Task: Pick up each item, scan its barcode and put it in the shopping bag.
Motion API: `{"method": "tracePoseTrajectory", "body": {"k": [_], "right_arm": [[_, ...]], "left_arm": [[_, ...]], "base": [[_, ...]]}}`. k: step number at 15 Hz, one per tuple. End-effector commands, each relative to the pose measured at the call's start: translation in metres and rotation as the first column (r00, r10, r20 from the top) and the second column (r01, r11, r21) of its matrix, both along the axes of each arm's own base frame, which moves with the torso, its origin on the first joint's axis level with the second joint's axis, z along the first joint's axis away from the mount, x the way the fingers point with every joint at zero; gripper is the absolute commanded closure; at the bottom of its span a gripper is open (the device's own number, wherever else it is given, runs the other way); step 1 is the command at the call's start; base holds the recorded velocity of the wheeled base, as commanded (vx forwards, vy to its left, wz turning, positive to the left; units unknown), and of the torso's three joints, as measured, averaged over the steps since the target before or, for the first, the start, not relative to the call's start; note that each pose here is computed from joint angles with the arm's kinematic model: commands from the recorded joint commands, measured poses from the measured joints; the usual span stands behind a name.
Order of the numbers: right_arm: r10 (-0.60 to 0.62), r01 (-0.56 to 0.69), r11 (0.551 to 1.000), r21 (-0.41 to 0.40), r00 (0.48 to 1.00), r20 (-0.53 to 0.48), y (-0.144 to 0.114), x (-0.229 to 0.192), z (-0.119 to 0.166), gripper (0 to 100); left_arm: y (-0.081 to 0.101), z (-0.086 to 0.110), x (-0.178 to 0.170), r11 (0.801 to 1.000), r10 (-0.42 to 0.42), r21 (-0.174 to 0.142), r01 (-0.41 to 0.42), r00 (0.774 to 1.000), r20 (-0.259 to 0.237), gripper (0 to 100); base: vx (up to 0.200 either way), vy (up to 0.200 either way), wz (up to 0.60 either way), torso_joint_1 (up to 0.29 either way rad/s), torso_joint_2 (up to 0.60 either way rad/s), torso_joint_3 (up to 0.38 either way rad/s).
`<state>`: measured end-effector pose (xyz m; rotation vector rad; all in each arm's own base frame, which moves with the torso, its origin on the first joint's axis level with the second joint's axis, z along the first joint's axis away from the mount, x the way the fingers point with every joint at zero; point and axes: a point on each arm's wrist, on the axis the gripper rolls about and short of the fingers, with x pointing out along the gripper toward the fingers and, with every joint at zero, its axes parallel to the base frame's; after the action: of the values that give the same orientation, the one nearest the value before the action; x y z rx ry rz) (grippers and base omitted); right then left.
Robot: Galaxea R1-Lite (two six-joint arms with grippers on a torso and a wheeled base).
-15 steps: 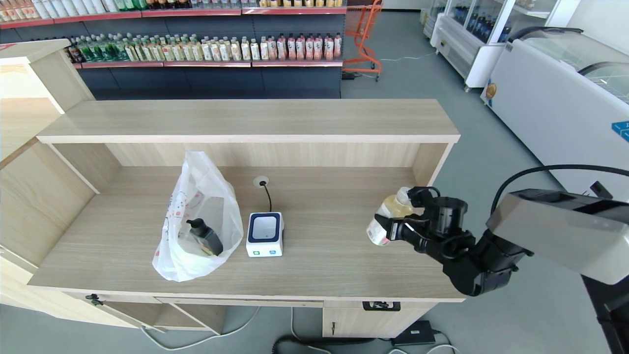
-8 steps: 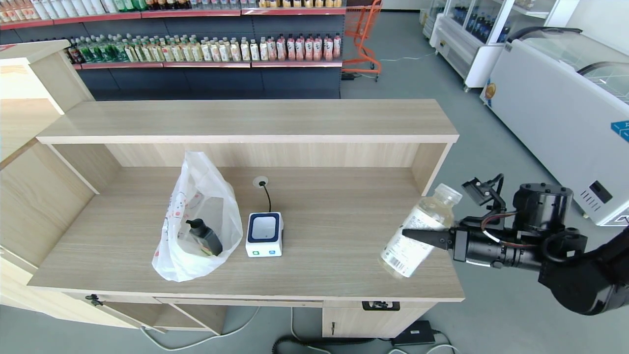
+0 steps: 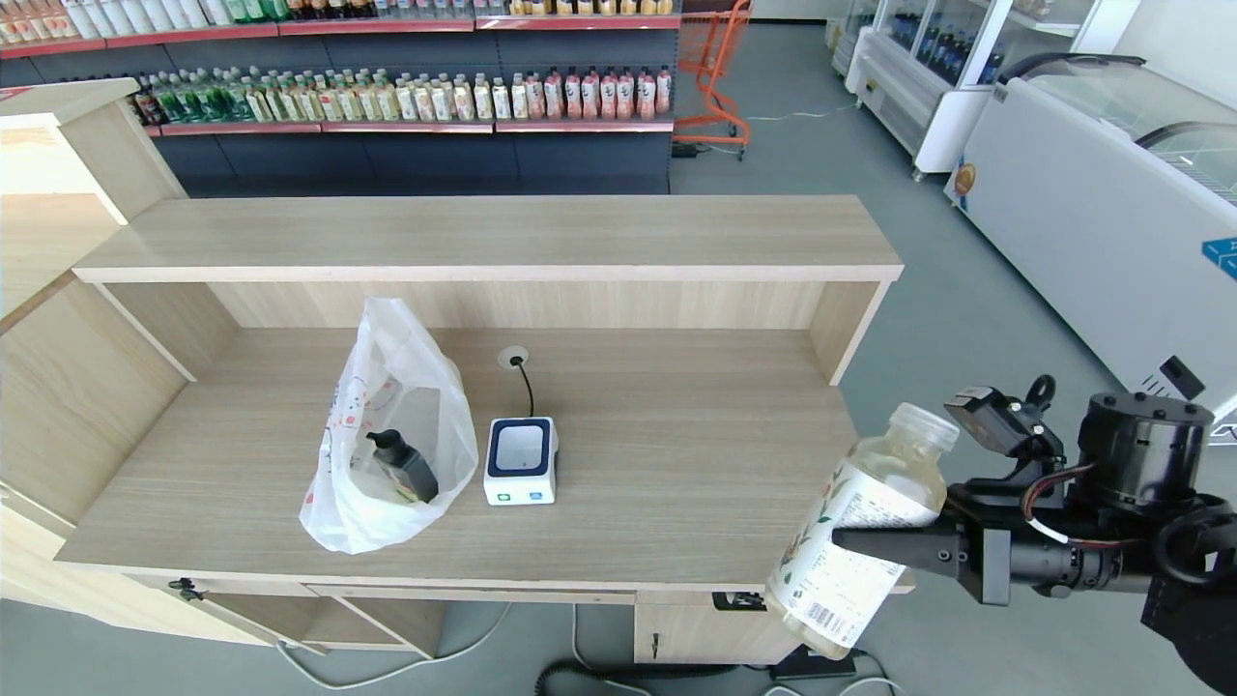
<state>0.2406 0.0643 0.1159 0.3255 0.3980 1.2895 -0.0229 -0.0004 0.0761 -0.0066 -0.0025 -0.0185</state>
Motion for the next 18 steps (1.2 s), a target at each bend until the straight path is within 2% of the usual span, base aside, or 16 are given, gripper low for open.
{"method": "tracePoseTrajectory", "body": {"k": [1,4,18], "right_arm": [[0.010,-0.010,1.000,0.009,1.000,0.011,0.002,-0.004,0.010,100],[0.033,-0.032,0.999,0.015,0.998,-0.045,0.006,-0.012,0.013,100],[0.118,-0.116,0.993,0.027,0.991,-0.069,0.014,-0.023,0.018,100]], "left_arm": [[0.000,0.000,0.000,1.000,0.000,-0.001,0.000,1.000,0.000,0],[0.000,0.000,0.000,1.000,0.000,-0.001,0.000,1.000,0.000,0],[0.000,0.000,0.000,1.000,0.000,-0.001,0.000,1.000,0.000,0]], "base": [[0.000,0.000,0.00,0.000,0.00,0.000],[0.000,0.000,0.00,0.000,0.00,0.000],[0.000,0.000,0.00,0.000,0.00,0.000]]}}
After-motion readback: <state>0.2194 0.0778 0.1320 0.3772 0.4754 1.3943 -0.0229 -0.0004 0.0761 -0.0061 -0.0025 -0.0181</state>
